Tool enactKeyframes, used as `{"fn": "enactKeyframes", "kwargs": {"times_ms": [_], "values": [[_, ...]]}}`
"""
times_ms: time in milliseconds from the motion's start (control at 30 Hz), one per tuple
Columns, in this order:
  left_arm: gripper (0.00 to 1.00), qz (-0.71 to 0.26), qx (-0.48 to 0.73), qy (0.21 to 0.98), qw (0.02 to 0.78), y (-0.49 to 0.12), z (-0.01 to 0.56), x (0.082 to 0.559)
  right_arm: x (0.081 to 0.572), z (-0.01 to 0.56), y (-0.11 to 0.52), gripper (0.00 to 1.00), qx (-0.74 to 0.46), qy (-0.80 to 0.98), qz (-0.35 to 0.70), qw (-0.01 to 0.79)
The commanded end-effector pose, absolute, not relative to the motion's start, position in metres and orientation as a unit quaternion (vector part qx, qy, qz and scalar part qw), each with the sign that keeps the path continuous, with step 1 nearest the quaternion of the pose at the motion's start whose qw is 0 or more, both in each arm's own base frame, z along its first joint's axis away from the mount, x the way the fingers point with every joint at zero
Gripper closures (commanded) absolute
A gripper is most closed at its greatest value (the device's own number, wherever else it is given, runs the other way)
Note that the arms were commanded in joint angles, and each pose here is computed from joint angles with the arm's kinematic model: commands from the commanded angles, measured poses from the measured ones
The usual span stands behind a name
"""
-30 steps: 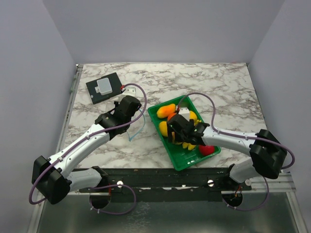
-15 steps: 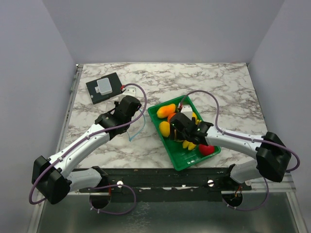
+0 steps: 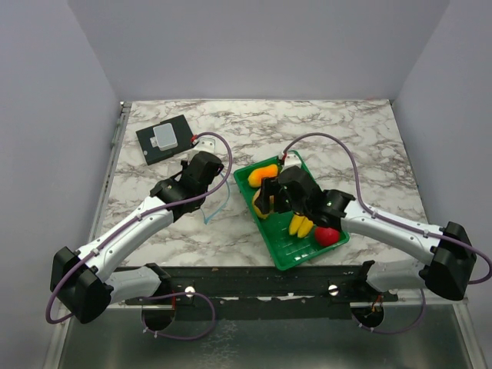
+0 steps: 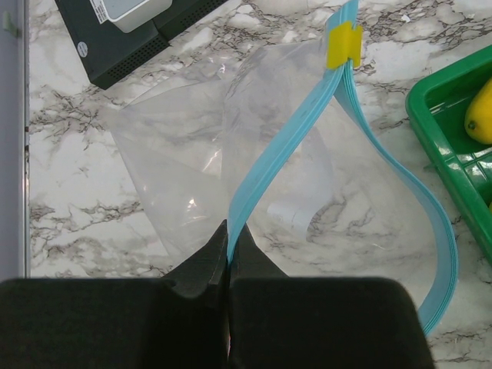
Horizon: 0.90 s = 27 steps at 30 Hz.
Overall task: Place the food in the zip-top bag and seal the zipper
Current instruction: Pick up the fake fruit from the bin, then place the fake fruit in the zipper food storage bag.
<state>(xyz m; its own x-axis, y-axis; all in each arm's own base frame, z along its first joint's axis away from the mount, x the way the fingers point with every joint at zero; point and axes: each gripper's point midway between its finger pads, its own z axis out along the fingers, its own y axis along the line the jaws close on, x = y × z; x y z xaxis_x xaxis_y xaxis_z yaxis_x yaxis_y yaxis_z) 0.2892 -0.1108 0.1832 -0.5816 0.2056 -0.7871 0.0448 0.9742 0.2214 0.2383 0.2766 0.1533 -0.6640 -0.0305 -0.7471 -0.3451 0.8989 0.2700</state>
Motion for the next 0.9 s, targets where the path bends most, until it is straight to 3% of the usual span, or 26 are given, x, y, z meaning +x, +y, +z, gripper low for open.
{"fn": "enactKeyframes", "kwargs": {"times_ms": [0, 400, 867], "values": [[1.00, 0.077, 0.077, 0.885, 0.452, -0.116, 0.181, 0.289, 0.235, 0.201, 0.315, 0.54, -0.148, 0.845, 0.300, 0.416], [1.00, 0.065, 0.078, 0.883, 0.458, -0.118, 0.187, 0.287, 0.242, 0.244, 0.375, 0.55, -0.186, 0.794, 0.392, 0.425], [1.00, 0.053, 0.073, 0.879, 0.469, -0.118, 0.195, 0.285, 0.257, 0.231, 0.423, 0.54, -0.197, 0.791, 0.417, 0.402]]}}
